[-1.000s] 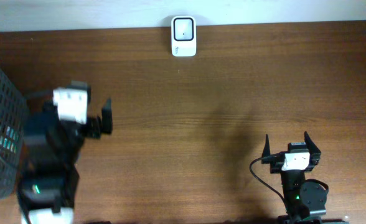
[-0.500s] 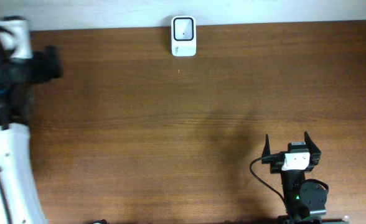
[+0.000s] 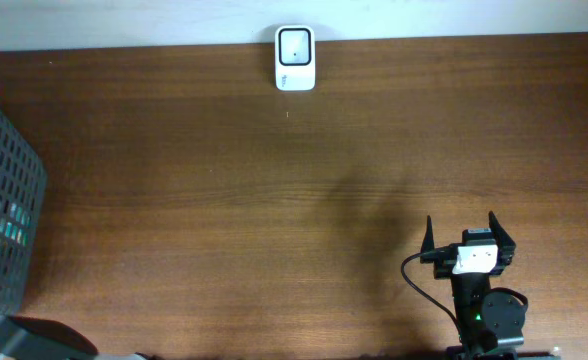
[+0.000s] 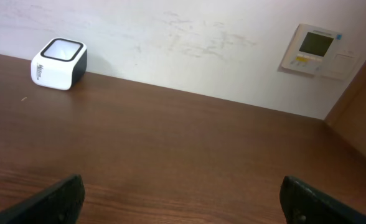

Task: Scan the item barcode
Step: 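Reach the left gripper into the grey basket and grasp the wet-wipe pack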

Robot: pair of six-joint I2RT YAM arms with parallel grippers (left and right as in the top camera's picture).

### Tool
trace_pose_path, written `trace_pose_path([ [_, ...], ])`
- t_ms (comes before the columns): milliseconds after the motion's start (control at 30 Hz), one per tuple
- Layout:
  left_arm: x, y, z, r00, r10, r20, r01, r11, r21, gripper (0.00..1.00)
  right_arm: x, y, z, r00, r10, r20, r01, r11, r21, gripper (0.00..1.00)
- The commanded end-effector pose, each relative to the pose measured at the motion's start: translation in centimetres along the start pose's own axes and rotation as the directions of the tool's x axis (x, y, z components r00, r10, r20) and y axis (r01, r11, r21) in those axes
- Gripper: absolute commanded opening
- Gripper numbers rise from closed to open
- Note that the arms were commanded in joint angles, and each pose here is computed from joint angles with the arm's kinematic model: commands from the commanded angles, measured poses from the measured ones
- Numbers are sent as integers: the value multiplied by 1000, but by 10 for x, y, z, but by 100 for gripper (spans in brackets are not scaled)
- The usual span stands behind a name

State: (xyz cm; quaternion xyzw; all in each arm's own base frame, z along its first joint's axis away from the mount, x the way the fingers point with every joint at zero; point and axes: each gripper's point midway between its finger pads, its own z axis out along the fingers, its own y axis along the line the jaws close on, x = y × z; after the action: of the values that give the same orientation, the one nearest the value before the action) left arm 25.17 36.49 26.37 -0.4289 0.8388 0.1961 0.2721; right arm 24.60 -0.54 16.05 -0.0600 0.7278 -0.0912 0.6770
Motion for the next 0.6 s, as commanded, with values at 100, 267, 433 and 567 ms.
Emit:
trace_pose_path([
  [100,18,2,58,976,194,-97,-186,979,85,98,4,-4,0,1000,4,-10,-4,1000,22,99],
  [267,33,-9,121,935,332,-128,-310,936,165,99,4,-4,0,1000,4,-11,-4,1000,22,99],
  [433,52,-15,170,919,358,-167,-326,925,193,94,4,-4,0,1000,4,-11,-4,1000,22,99],
  [567,67,-24,193,914,359,-190,-311,919,241,58,4,-4,0,1000,4,-11,-4,1000,22,99],
])
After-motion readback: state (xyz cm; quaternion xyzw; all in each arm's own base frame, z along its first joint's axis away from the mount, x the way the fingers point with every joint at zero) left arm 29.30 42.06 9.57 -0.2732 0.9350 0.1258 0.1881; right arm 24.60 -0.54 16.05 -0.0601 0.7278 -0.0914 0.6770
